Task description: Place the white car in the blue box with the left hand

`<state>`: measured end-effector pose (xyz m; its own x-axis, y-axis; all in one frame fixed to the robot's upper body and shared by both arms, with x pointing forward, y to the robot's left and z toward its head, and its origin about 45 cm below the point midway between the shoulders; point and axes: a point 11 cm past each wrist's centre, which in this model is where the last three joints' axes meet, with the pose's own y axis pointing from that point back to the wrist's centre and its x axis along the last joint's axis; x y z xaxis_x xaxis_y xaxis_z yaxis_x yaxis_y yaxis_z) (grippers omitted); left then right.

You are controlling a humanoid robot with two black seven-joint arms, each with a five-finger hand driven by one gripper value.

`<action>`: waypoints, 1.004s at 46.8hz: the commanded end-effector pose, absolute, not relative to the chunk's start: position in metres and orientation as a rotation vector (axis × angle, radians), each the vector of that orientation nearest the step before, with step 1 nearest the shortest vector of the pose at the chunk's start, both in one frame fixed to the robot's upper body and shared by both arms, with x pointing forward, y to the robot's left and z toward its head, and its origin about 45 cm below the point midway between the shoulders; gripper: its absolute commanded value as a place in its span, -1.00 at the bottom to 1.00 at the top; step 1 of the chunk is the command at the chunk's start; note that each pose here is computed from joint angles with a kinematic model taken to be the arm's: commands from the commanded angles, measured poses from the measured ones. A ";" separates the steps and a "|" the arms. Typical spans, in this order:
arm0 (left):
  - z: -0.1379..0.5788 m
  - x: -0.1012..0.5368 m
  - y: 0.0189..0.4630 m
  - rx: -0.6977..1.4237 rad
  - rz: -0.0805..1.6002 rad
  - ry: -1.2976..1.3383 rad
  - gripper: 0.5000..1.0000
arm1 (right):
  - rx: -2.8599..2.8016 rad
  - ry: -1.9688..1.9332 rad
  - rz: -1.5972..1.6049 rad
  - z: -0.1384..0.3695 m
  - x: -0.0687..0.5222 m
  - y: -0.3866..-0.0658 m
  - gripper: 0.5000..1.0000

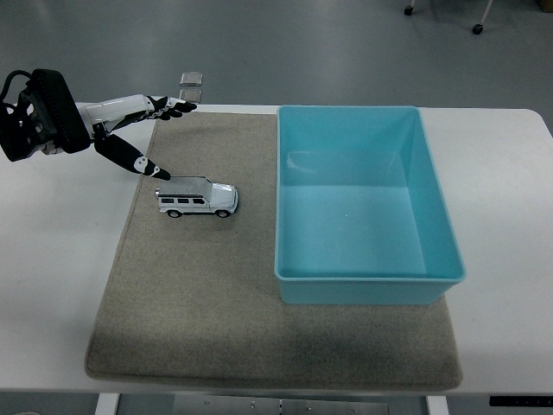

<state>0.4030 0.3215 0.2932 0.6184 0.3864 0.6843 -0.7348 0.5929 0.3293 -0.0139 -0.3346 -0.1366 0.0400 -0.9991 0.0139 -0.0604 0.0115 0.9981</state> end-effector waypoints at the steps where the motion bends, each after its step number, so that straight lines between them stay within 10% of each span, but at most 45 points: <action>1: 0.283 0.401 0.319 0.687 0.670 -0.641 0.75 | 1.262 -1.230 -1.141 -0.137 -0.014 -0.335 0.74; 47: 0.231 0.394 0.284 0.764 0.539 -0.735 0.56 | 1.262 -1.230 -1.141 -0.137 -0.014 -0.335 0.74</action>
<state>0.3932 0.2828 0.2318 0.6344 0.1838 0.7508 -0.6700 0.6152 0.4155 -0.0139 -0.3347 -0.1366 0.0399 -0.9991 0.0139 -0.0604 0.0115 0.9981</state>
